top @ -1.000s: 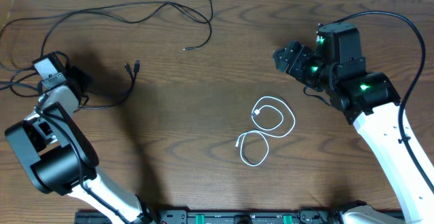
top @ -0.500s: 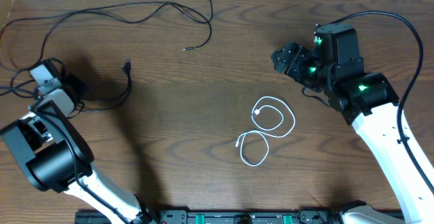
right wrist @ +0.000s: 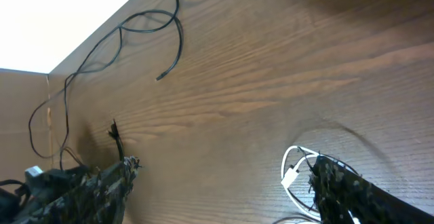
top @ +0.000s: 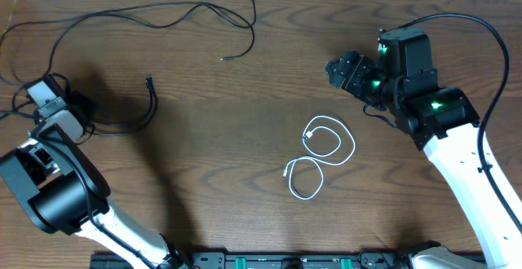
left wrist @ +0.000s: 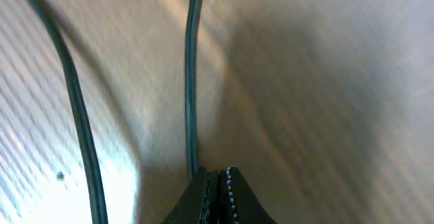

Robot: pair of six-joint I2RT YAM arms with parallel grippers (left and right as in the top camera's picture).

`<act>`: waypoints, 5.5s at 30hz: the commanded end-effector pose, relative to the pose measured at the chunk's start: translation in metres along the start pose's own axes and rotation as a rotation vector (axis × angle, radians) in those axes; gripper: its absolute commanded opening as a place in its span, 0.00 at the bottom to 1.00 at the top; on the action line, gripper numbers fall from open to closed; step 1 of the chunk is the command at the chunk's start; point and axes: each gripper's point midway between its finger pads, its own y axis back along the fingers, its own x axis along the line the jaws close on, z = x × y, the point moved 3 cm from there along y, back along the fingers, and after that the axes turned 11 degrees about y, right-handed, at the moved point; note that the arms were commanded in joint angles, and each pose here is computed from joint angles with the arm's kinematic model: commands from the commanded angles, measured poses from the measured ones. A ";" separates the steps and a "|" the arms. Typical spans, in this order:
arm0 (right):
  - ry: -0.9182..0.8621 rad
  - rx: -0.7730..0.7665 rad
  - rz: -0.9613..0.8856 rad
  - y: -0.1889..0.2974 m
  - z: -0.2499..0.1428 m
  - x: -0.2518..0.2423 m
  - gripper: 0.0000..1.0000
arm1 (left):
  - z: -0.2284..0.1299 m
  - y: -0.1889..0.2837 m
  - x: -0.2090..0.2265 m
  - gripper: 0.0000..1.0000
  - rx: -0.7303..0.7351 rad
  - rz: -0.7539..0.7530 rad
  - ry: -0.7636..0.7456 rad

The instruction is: Untangle cables

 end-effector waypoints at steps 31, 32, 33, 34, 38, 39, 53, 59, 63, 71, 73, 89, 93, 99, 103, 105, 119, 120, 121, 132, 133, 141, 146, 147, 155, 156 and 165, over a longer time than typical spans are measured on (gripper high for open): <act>0.008 0.023 -0.008 -0.001 -0.005 0.000 0.81 | 0.019 -0.020 0.017 0.09 -0.112 0.064 -0.013; 0.008 0.023 -0.008 -0.001 -0.005 -0.001 0.81 | 0.019 -0.020 0.019 0.09 -0.111 0.068 -0.011; 0.008 0.024 -0.009 -0.001 -0.005 -0.001 0.81 | 0.020 -0.020 0.021 0.09 -0.110 0.072 -0.008; 0.007 0.026 -0.010 0.000 -0.006 -0.001 0.81 | 0.020 -0.020 0.024 0.09 -0.106 0.079 -0.004; 0.005 0.037 -0.017 0.000 -0.008 -0.002 0.81 | 0.021 -0.020 0.032 0.09 -0.097 0.094 0.008; 0.005 0.037 -0.018 0.000 -0.008 -0.003 0.81 | 0.021 -0.020 0.033 0.08 -0.097 0.094 0.009; 0.005 0.027 -0.041 0.000 -0.007 -0.006 0.96 | 0.079 0.080 -0.016 0.17 -0.244 -0.072 0.019; 0.030 0.014 -0.084 0.000 -0.005 -0.015 0.99 | 0.064 0.173 -0.079 0.38 -0.076 -0.472 0.100; 0.070 0.047 -0.136 0.005 -0.007 -0.033 0.99 | 0.016 0.241 -0.129 0.89 0.190 -0.785 0.067; 0.197 0.226 -0.245 0.014 -0.035 -0.070 0.99 | -0.097 0.264 -0.149 0.91 0.596 -0.761 -0.087; 0.190 0.268 -0.272 0.014 -0.046 -0.077 0.99 | -0.126 0.269 -0.149 0.90 0.656 -0.764 -0.211; 0.101 0.398 -0.150 -0.048 -0.131 -0.117 0.97 | -0.271 0.291 -0.134 0.90 0.798 -0.444 -0.718; 0.038 0.367 -0.151 -0.062 -0.146 -0.130 0.83 | -0.280 0.293 -0.133 0.91 0.758 -0.417 -0.787; -0.050 0.344 -0.150 -0.071 -0.161 -0.138 0.67 | -0.283 0.294 -0.133 0.91 0.758 -0.418 -0.800; -0.031 0.330 -0.124 -0.076 -0.167 -0.133 0.59 | -0.283 0.294 -0.134 0.91 0.758 -0.418 -0.800; -0.006 0.301 -0.122 -0.079 -0.164 -0.129 0.34 | -0.283 0.294 -0.133 0.91 0.759 -0.418 -0.800; 0.123 0.121 0.126 -0.049 -0.094 -0.056 0.01 | -0.285 0.297 -0.133 0.91 0.793 -0.389 -0.713; 0.134 0.093 0.157 -0.040 -0.084 -0.045 0.01 | -0.286 0.298 -0.133 0.91 0.802 -0.396 -0.710; 0.145 0.065 0.186 -0.032 -0.074 -0.035 0.01 | -0.288 0.300 -0.134 0.91 0.819 -0.409 -0.707; -0.148 -0.188 0.573 0.081 0.005 0.058 0.02 | -0.305 0.314 -0.148 0.91 0.829 -0.505 -0.759; -0.125 -0.227 0.612 0.090 0.010 0.065 0.02 | -0.307 0.316 -0.150 0.90 0.827 -0.514 -0.765; -0.229 -0.226 0.469 0.076 0.008 0.041 0.02 | -0.316 0.329 -0.165 0.79 0.827 -0.629 -0.794; -0.291 -0.188 0.457 0.068 0.005 0.038 0.02 | -0.311 0.370 -0.193 0.79 0.838 -0.931 -0.815; -0.300 -0.183 0.454 0.067 0.004 0.038 0.02 | -0.307 0.378 -0.197 0.79 0.817 -0.980 -0.814; -0.364 -0.145 0.433 0.062 -0.001 0.033 0.02 | -0.280 0.420 -0.206 0.79 0.669 -1.162 -0.824; -0.407 -0.123 0.426 0.060 -0.004 0.032 0.03 | -0.279 0.422 -0.207 0.79 0.658 -1.175 -0.830; -0.581 0.071 0.493 0.050 -0.019 0.043 0.04 | -0.292 0.444 -0.212 0.74 0.644 -1.267 -0.877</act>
